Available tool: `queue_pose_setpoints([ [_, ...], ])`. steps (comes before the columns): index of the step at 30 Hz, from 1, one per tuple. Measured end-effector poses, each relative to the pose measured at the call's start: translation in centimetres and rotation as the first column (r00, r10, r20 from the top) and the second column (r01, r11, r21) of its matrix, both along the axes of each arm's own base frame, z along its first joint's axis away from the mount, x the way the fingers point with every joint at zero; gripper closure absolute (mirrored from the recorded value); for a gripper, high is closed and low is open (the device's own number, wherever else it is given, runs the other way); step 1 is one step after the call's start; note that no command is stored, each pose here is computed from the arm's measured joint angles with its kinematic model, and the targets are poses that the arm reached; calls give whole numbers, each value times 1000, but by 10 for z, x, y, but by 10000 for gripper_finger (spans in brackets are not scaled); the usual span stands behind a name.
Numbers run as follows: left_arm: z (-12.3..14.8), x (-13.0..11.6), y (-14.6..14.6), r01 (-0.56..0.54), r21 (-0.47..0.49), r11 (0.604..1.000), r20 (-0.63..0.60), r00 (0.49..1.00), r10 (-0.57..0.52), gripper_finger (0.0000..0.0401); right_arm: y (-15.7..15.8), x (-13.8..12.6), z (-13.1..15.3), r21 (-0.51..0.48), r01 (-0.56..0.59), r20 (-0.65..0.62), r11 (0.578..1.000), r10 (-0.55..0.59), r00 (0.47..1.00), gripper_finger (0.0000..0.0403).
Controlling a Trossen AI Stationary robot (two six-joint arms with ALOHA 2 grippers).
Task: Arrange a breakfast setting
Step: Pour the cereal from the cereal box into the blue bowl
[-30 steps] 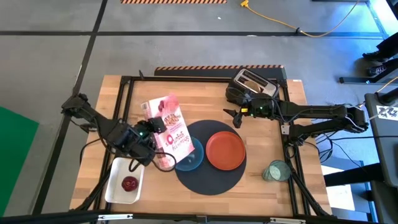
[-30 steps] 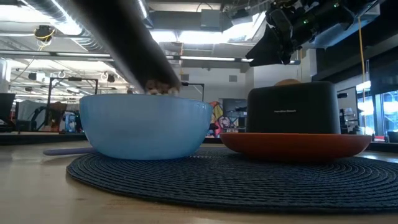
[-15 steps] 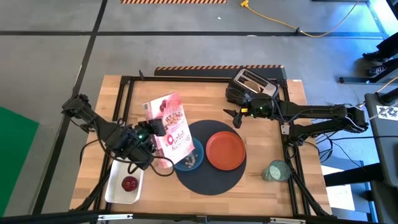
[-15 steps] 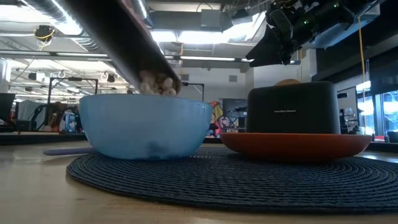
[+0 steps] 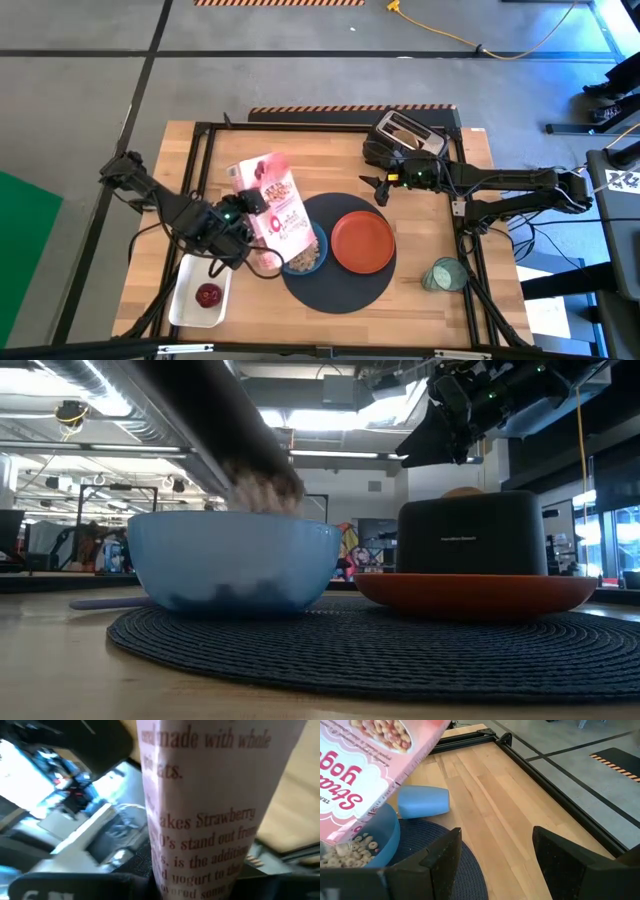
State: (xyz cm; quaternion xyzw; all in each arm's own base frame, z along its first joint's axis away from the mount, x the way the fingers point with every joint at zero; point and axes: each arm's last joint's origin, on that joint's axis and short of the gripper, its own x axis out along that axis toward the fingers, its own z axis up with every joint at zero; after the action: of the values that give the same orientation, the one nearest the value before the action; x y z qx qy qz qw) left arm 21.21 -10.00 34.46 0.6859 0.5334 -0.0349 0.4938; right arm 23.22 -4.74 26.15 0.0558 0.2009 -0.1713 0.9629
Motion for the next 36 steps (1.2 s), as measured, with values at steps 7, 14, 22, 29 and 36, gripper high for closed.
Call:
queue_pose_setpoints([
  [7,-1,1,3,-49,-76,996,1,999,50,309,0,0,-1,18,7,-6,1000,-6,1000,167],
  [14,0,0,10,-94,-133,987,6,995,96,309,0,-1,-3,22,6,-23,1000,-6,1000,167],
  [22,-5,-3,16,1,62,998,-73,997,3,309,0,-1,-3,22,6,-24,1000,-6,1000,167],
  [29,-3,-5,23,-62,-17,998,-40,997,61,309,0,-1,-3,23,7,-31,1000,-7,1000,167],
  [36,1,-10,26,-72,-56,996,-24,997,71,309,0,-2,-4,29,11,-32,1000,-10,999,167],
])
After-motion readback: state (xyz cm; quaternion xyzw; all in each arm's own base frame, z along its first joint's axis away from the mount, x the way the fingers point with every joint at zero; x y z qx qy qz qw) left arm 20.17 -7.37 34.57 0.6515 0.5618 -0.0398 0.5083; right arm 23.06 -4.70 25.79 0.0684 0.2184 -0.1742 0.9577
